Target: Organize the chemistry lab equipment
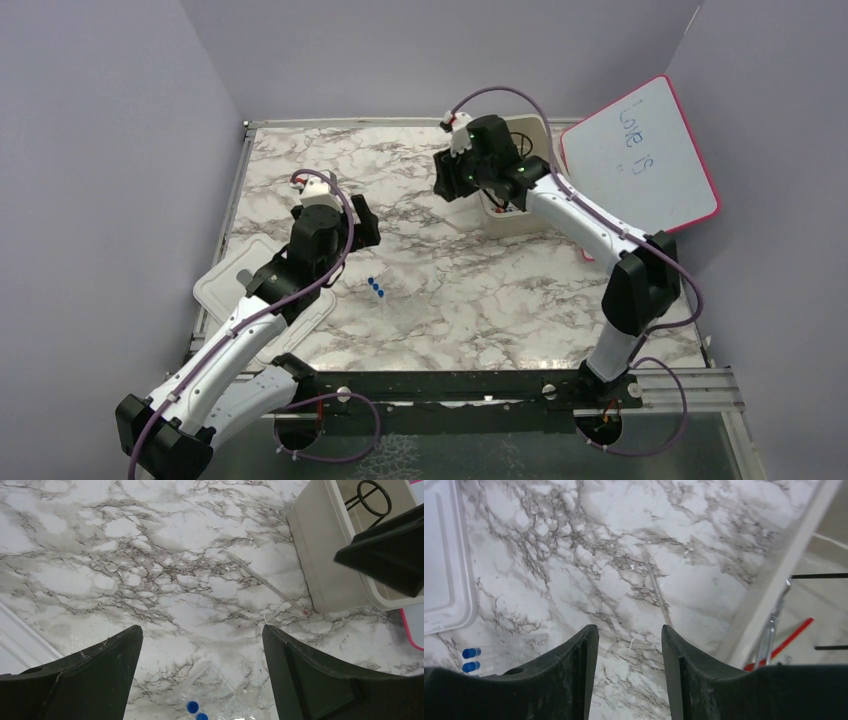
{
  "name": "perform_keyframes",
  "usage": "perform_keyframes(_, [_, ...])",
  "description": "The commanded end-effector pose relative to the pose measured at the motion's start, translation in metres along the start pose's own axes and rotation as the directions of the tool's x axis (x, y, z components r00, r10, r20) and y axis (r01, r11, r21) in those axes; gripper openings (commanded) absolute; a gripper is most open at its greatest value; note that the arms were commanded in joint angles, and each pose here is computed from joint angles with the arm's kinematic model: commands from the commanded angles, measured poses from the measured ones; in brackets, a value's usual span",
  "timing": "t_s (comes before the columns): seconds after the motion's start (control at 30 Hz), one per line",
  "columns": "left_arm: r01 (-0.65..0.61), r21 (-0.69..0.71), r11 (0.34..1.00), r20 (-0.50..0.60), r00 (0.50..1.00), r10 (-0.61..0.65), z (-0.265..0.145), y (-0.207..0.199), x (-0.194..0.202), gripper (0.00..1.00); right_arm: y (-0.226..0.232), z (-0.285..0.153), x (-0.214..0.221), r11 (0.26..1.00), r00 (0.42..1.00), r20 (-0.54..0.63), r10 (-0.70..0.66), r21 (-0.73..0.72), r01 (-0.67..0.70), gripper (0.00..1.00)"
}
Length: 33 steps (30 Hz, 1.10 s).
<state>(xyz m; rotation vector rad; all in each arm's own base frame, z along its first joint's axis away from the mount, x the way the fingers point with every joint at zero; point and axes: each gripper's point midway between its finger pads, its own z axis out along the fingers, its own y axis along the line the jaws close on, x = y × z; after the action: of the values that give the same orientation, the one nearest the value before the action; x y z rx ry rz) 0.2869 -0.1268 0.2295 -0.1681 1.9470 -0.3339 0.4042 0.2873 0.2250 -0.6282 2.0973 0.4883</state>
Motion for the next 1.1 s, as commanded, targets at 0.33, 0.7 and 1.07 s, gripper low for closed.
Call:
perform_keyframes(0.33, [0.038,-0.039,0.999,0.071,0.997,-0.036,-0.008,0.005,-0.025,0.92,-0.001,0.108,0.095,0.99,0.958,-0.275,-0.078,0.094,0.107,0.61])
perform_keyframes(0.7, [0.043,-0.044,0.998,0.05,0.998,-0.041,-0.005,0.006,-0.017,0.92,-0.007,0.13,0.141,0.983,0.911,-0.386,-0.146,0.043,0.176,0.47])
perform_keyframes(1.07, [0.046,-0.03,0.998,0.051,0.998,-0.044,-0.007,0.003,-0.019,0.92,-0.006,0.135,0.159,0.983,0.886,-0.437,-0.156,0.016,0.181,0.45])
